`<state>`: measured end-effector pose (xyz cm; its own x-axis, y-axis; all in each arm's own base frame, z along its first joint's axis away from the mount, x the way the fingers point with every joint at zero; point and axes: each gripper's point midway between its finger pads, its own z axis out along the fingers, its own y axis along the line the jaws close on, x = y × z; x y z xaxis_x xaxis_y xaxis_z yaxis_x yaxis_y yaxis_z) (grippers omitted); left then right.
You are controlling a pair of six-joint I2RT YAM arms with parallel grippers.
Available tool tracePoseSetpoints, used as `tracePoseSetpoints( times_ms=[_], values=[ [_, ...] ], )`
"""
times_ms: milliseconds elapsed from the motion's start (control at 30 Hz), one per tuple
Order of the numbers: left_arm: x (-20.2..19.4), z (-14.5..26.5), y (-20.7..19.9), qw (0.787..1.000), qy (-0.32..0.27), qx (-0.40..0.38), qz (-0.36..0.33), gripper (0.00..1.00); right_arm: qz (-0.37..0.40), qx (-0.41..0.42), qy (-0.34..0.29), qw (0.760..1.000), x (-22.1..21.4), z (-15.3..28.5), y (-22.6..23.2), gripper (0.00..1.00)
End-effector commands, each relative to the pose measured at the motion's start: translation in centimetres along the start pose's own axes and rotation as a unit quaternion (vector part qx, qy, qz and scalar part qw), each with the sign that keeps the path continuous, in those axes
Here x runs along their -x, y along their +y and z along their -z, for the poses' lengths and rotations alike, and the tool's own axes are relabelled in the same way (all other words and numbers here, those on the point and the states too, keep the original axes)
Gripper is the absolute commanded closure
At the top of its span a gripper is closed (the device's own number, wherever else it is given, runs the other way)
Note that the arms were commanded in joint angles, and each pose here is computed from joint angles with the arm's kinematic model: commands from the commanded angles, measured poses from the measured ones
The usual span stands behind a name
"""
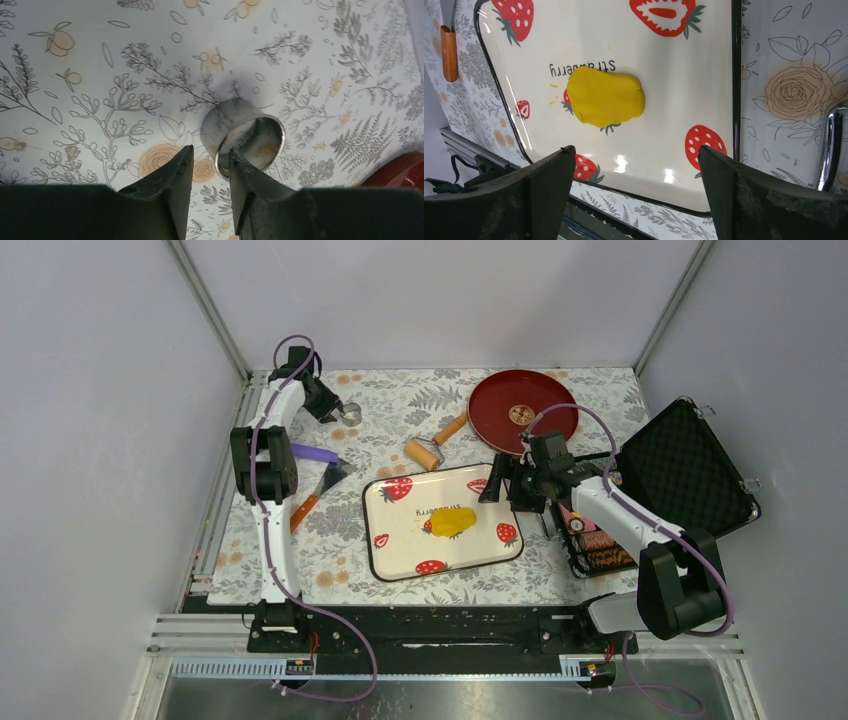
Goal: Roll out the dumpling wrappers from the dough
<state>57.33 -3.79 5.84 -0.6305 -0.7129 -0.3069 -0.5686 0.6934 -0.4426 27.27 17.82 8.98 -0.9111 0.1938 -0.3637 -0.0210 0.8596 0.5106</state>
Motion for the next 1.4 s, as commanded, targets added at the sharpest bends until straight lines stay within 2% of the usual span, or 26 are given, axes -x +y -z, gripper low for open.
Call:
tracePoseSetpoints(
  times_ms=[0, 167, 200, 433, 600, 667, 833, 1100, 1367],
  values=[
    [1.1, -0.1, 0.4, 1.0, -0.01, 0.006, 0.0, 0.73, 0.013, 0.018, -0.014, 1.0, 1.6, 0.3, 1.1, 0.01],
    [0.9, -0.3, 0.4, 1.0, -0.007, 0.002, 0.0, 0.98, 0.014, 0.022, -0.01, 1.0, 1.5, 0.2, 1.2, 0.01],
    [1.0, -0.2, 0.3, 1.0, -0.009, 0.001, -0.001, 1.0, 0.014, 0.022, -0.011, 1.0, 1.5, 0.2, 1.2, 0.01],
    [1.7, 3.1, -1.4, 0.999, -0.031, -0.033, -0.012, 1.0, 0.011, 0.035, -0.007, 0.999, 1.5, 0.5, 1.7, 0.01],
    [1.1, 8.3, -3.9, 0.994, -0.055, -0.078, -0.048, 1.0, 0.016, 0.051, -0.014, 0.998, 1.4, 1.6, 2.6, 0.01],
    [0.4, 10.3, -3.7, 0.993, -0.062, -0.085, -0.059, 1.0, 0.018, 0.058, -0.016, 0.998, 1.5, 2.3, 3.0, 0.01],
    [-4.7, 15.6, -4.7, 0.985, -0.063, -0.108, -0.121, 1.0, 0.024, 0.055, -0.029, 0.998, 1.0, 4.1, 3.1, 0.01],
    [-15.5, 22.4, -2.3, 0.971, -0.027, -0.146, -0.185, 1.0, 0.004, 0.059, -0.033, 0.998, -1.8, 6.1, 2.3, 0.01],
    [-26.4, 24.6, 1.3, 0.968, 0.028, -0.171, -0.182, 1.0, -0.024, 0.035, -0.024, 0.999, -4.9, 7.2, 0.4, 0.0]
  ],
)
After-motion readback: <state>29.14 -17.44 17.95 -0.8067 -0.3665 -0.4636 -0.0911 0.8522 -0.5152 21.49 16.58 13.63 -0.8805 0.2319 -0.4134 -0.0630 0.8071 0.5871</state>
